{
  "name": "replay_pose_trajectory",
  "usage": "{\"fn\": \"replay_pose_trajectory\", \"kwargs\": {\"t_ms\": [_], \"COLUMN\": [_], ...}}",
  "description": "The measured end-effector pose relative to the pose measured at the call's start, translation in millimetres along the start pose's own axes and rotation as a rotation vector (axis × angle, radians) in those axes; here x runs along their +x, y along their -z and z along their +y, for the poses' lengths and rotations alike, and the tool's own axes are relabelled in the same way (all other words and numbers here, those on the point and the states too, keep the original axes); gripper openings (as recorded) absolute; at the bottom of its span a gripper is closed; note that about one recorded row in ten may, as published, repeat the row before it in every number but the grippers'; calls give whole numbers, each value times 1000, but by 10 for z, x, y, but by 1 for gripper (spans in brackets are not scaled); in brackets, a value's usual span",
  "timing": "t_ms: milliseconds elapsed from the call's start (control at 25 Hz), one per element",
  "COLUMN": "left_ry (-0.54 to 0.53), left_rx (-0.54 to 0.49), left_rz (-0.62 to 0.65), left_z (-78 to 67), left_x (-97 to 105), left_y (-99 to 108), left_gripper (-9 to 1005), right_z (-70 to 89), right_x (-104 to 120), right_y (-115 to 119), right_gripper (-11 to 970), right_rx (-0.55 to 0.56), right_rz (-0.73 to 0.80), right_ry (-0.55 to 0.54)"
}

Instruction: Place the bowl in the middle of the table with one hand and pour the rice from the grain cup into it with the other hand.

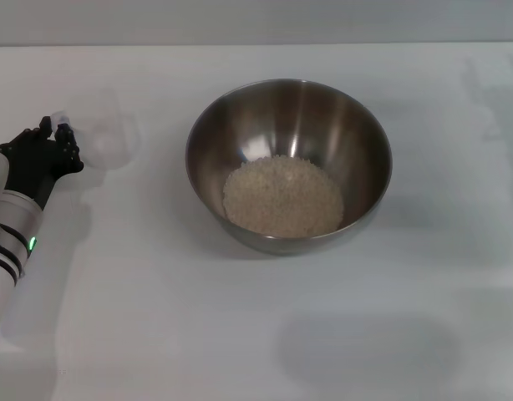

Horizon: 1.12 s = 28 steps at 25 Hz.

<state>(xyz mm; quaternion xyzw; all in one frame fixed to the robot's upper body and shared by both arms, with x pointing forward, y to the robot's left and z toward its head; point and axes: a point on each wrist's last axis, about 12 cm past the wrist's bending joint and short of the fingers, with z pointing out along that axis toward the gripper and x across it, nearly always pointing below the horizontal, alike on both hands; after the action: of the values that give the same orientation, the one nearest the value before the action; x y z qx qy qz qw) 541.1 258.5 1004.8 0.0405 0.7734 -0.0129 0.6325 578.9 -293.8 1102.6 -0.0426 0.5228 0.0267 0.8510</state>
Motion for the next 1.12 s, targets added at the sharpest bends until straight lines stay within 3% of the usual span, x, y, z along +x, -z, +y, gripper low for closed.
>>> {"fn": "replay_pose_trajectory", "kwargs": {"t_ms": [160, 400, 480, 720, 960, 1120], "left_ry": [-5, 21, 39, 29, 54, 110], "left_rx": [6, -10, -30, -23, -30, -21], "left_rz": [1, -26, -49, -97, -314, -410], "left_z": [-1, 37, 70, 79, 111, 208], "left_x": [12, 68, 92, 191, 102, 42], "left_y": [19, 169, 268, 606, 1000, 1045], "left_gripper": [90, 273, 425, 559, 559, 559], "right_z": [1, 6, 7, 12, -1, -1], "right_x": [-1, 1, 0, -6, -11, -6], "right_y": [0, -17, -26, -44, -28, 41], "right_gripper": [714, 713, 713, 713, 714, 713], "right_rx": [0, -2, -3, -5, 3, 15], "right_rz": [0, 2, 1, -2, -7, -11], "right_ry": [-1, 0, 0, -2, -2, -5]}}
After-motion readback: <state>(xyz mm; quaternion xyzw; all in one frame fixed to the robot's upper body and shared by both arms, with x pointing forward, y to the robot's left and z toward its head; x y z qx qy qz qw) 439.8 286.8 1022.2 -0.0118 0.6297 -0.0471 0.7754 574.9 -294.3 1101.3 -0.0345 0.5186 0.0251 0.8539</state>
